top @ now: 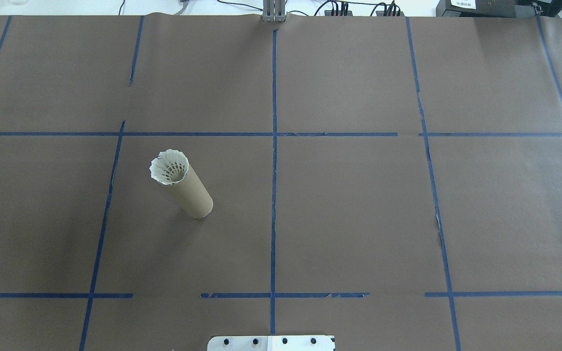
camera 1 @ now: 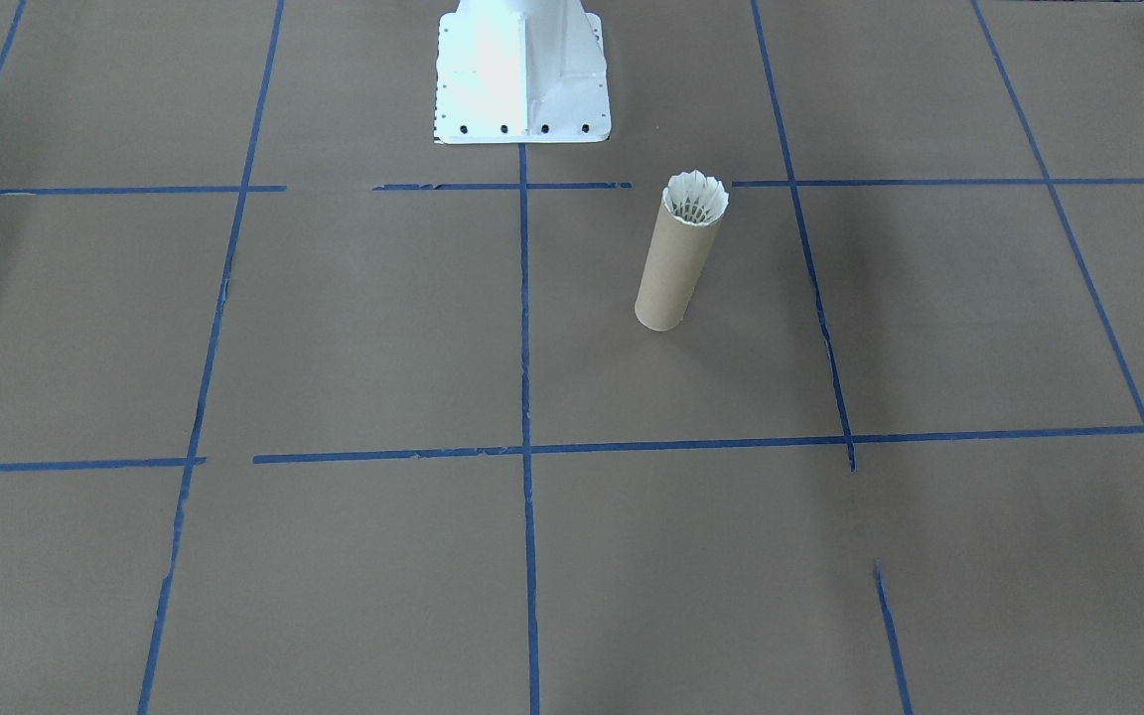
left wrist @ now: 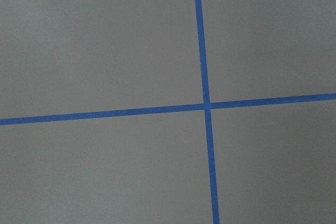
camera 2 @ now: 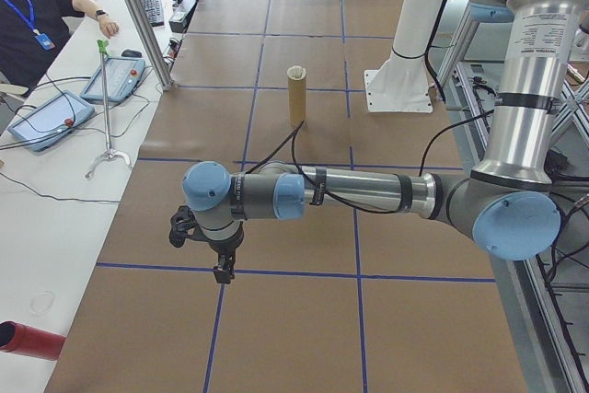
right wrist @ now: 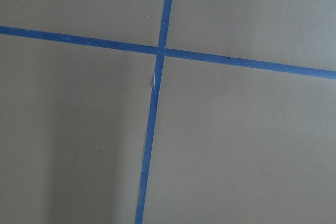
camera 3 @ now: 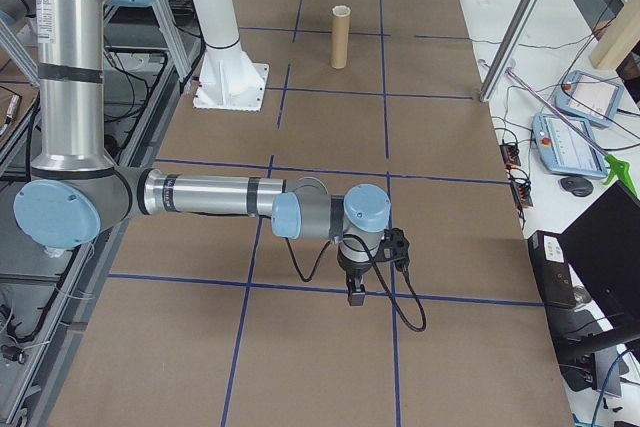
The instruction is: Collect badminton balls into bucket
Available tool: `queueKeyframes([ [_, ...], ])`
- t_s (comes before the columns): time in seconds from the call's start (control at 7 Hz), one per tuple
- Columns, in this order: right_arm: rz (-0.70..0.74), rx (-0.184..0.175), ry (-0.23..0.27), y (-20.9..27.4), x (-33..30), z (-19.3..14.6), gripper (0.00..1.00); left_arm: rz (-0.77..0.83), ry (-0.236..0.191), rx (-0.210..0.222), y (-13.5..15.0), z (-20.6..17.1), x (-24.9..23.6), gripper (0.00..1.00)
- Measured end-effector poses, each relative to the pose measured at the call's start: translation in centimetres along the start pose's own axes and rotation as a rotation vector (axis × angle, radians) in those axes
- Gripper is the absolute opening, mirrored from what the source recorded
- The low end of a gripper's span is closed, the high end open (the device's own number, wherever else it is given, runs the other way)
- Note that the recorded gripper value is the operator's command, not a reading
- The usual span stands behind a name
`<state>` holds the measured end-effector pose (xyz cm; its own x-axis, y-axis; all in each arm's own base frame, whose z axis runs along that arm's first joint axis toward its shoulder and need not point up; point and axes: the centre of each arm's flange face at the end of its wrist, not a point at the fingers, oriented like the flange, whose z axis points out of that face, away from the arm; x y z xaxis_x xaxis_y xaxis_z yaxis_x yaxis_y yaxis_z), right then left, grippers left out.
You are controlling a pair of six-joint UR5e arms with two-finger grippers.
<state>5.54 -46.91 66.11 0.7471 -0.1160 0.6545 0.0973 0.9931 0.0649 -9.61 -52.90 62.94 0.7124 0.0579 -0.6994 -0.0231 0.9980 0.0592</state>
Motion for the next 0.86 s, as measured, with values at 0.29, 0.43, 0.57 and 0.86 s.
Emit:
queueKeyframes([
  [0.29,0.000,0.000,0.000,0.0,0.0,0.0,1.00,0.009,-0.005,0.014,0.5,-0.6,0.3,1.00],
  [0.43,0.000,0.000,0.000,0.0,0.0,0.0,1.00,0.026,-0.008,0.031,0.4,-1.4,1.0,1.00],
  [0.57,0.000,0.000,0.000,0.0,0.0,0.0,1.00,0.045,-0.010,0.050,0.2,-2.4,2.0,1.00],
  [0.86,0.000,0.000,0.000,0.0,0.0,0.0,1.00,0.059,-0.007,0.064,0.2,-3.0,2.6,1.00],
])
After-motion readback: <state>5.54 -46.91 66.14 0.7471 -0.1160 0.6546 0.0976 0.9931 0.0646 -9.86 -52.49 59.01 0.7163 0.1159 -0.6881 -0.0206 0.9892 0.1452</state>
